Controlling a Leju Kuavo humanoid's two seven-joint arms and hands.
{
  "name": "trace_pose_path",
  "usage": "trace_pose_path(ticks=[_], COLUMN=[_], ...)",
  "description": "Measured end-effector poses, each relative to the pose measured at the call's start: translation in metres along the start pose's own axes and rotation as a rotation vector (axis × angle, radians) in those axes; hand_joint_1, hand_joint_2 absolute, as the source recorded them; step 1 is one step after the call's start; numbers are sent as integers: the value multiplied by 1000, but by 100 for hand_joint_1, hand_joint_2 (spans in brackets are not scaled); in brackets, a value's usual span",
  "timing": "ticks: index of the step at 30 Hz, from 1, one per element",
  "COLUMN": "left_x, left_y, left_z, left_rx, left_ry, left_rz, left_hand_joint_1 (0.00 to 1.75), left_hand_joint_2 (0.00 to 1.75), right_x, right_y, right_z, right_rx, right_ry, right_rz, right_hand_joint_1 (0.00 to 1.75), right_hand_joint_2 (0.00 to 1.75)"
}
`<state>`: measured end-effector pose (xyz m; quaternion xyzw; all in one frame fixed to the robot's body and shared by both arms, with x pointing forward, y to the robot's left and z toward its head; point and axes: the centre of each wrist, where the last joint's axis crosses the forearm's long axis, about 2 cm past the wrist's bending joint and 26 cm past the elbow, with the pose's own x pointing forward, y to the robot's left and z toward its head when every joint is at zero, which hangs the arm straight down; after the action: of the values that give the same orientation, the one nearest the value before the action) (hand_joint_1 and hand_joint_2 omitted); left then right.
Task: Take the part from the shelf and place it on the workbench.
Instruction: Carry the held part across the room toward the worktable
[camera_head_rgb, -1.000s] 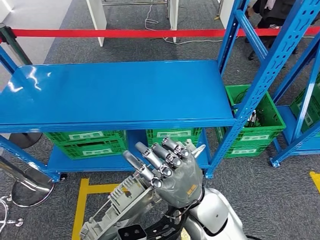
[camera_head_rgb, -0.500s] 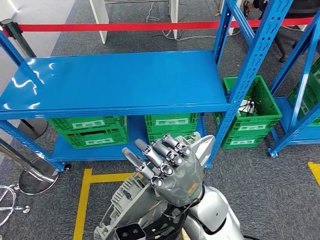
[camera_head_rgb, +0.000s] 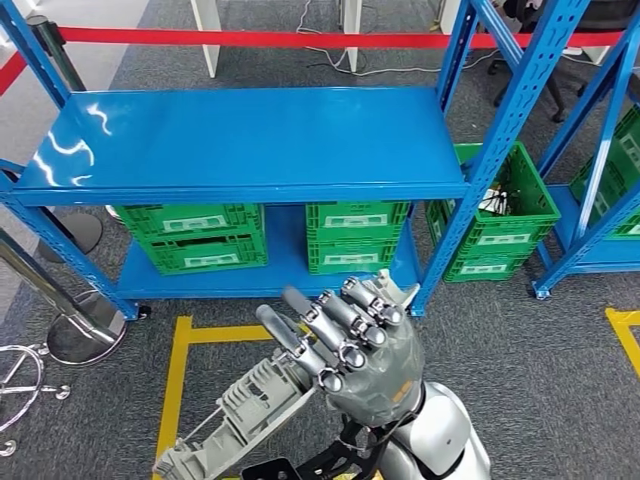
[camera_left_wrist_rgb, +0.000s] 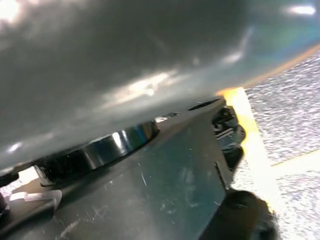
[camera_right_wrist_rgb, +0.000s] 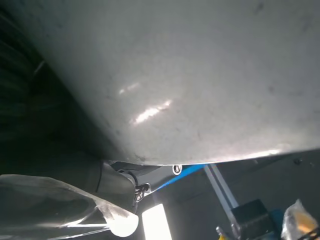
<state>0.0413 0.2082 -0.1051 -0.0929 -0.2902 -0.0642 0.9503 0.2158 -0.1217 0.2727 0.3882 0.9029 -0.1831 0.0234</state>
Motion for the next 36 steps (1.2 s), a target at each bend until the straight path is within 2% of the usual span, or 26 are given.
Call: trace_pose_path(ticks=[6,11,17,36], left_x=[-2,-6,-4,2], left_y=[1,15,28,35], left_z=[1,3,3,0], left_rx=[-2,-11,9,22], left_ry=[14,35,36,27], left_rz=[-12,-37,-52,-48], left_hand_joint_1=[0,0,0,0], left_hand_joint_2=[0,0,0,0], right_x=[-1,-11,-21,-22], right_y=[-6,-14,-24,-23], right_z=[-5,-1,4,5], right_rx=[-32,-64,-85,-83], right_ry=[-1,-41,-31,-23], right_rz=[12,25,63,53], right_hand_joint_1=[175,175,175,175], right_hand_joint_2=[175,175,175,175])
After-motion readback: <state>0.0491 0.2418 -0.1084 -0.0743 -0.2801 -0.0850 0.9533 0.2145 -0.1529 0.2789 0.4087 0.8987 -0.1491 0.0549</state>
